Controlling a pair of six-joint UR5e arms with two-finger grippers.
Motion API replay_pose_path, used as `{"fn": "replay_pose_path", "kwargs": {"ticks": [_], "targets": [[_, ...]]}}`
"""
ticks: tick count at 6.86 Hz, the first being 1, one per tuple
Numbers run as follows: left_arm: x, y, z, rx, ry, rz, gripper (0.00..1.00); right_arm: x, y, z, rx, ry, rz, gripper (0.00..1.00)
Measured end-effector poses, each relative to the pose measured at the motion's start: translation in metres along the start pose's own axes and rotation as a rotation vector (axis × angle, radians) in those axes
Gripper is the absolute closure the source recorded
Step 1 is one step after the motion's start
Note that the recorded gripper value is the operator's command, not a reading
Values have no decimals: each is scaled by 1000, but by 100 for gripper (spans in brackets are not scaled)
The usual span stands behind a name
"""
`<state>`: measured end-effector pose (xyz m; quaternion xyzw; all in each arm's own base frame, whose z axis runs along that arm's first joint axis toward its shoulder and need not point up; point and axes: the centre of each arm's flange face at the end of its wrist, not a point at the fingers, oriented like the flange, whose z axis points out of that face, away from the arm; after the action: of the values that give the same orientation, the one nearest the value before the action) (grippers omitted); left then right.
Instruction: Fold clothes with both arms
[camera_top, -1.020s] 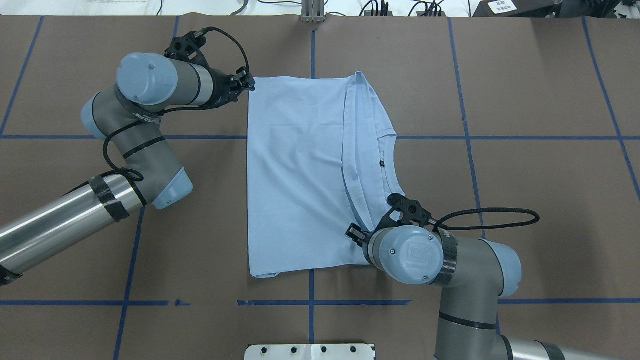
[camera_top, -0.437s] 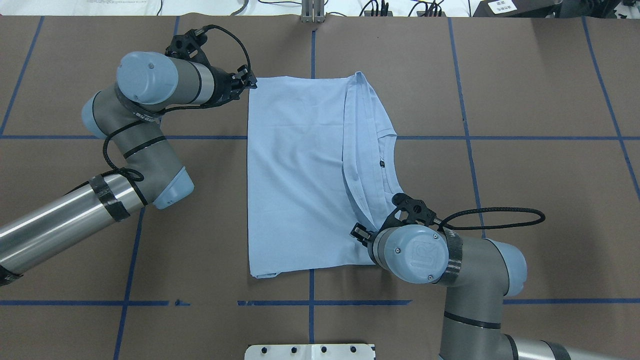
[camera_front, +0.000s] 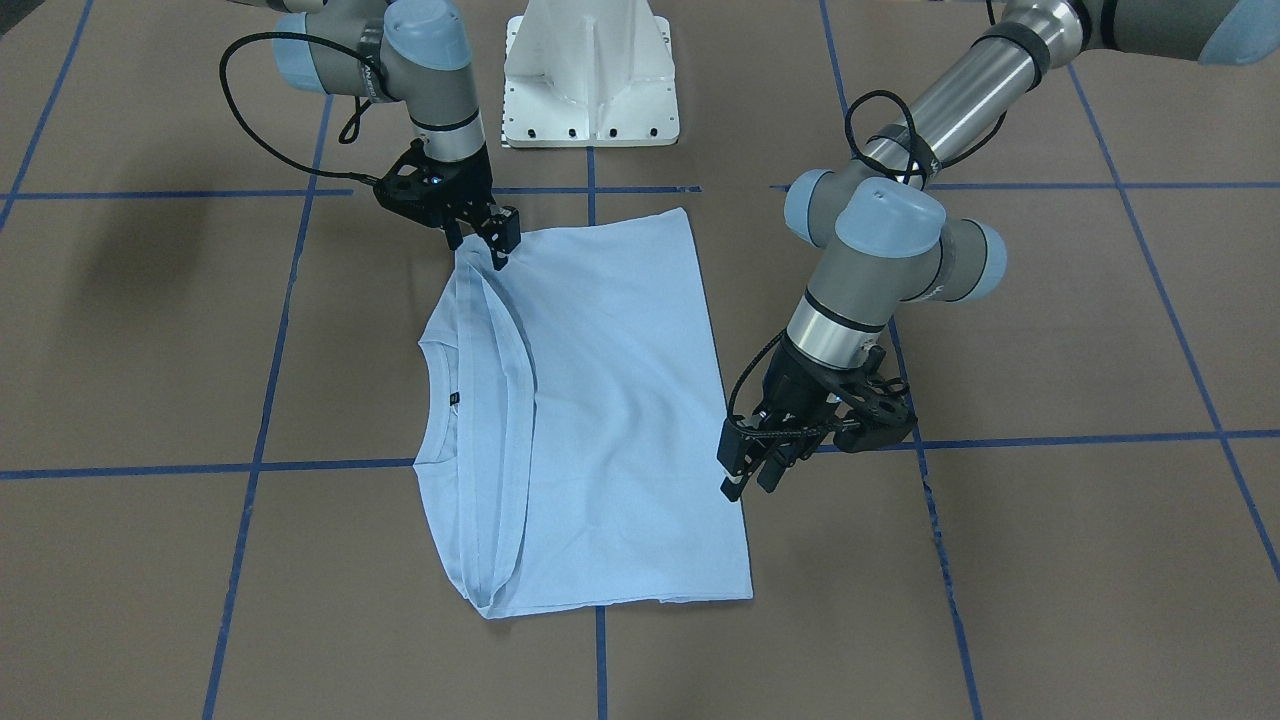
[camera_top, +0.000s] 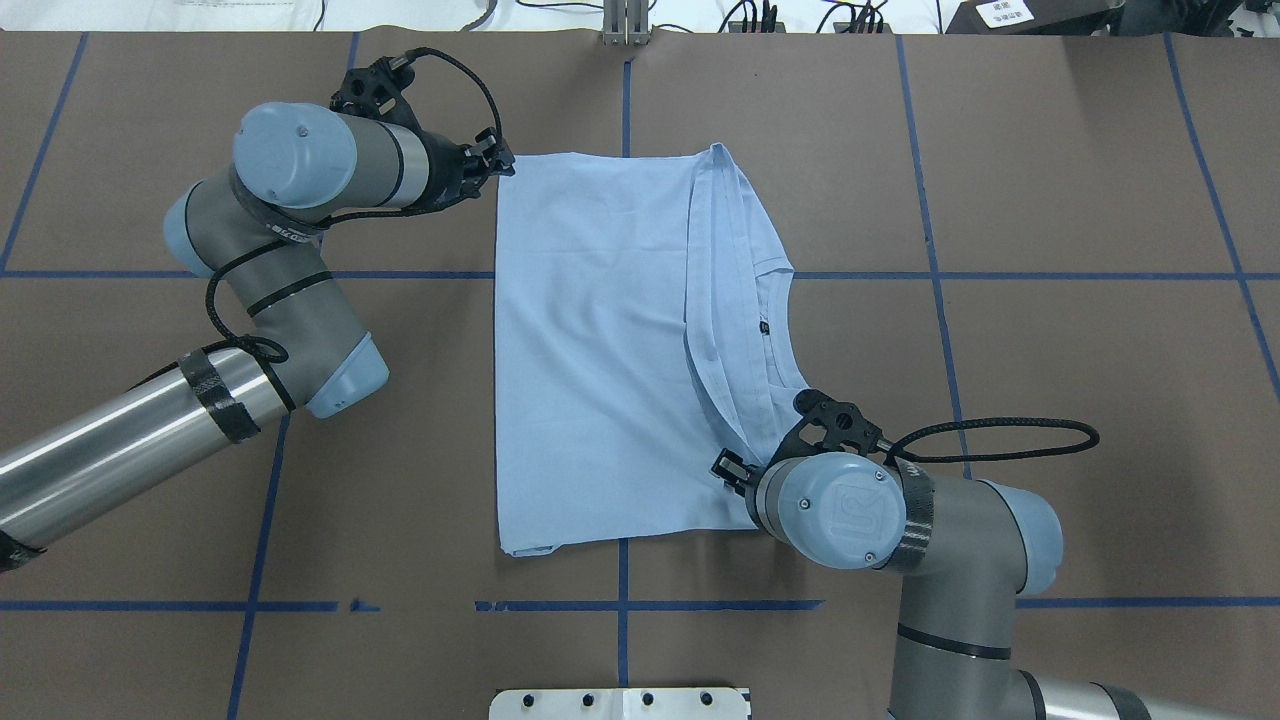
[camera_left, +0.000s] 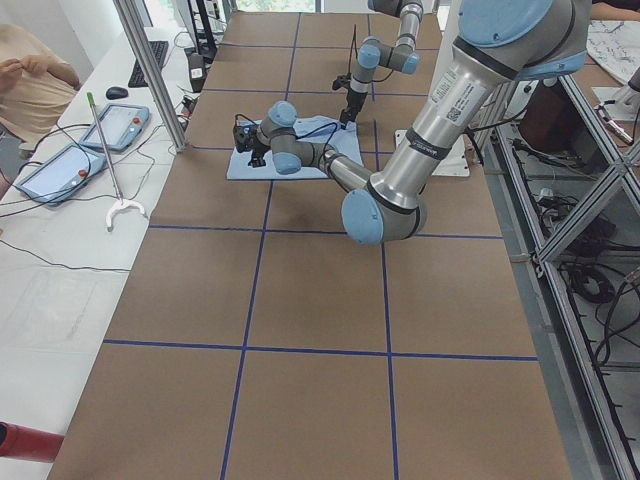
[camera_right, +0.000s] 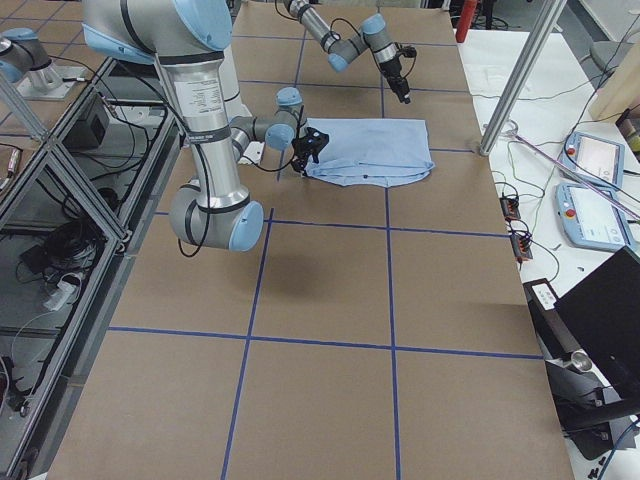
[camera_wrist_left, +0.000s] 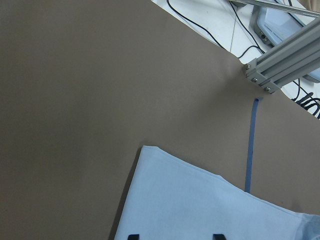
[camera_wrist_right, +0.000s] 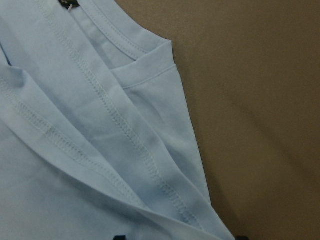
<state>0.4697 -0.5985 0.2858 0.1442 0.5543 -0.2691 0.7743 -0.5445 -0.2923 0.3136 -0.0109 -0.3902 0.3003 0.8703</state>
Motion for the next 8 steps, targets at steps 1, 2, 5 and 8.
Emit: {"fn": "replay_pose_path", "kwargs": {"ticks": [1,2,5,8], "targets": [[1,0,-1,1,1,-2,42,0,0,0,0,0,2,100],[1,0,-1,1,3,-3,42,0,0,0,0,0,3,100],[2,1,-2,2,5,-7,42,-4,0,-10,-8,-13,5,100],[4,39,-28,-47,53,-47,42,-6,-2,-34,-23,-52,9,100]]}}
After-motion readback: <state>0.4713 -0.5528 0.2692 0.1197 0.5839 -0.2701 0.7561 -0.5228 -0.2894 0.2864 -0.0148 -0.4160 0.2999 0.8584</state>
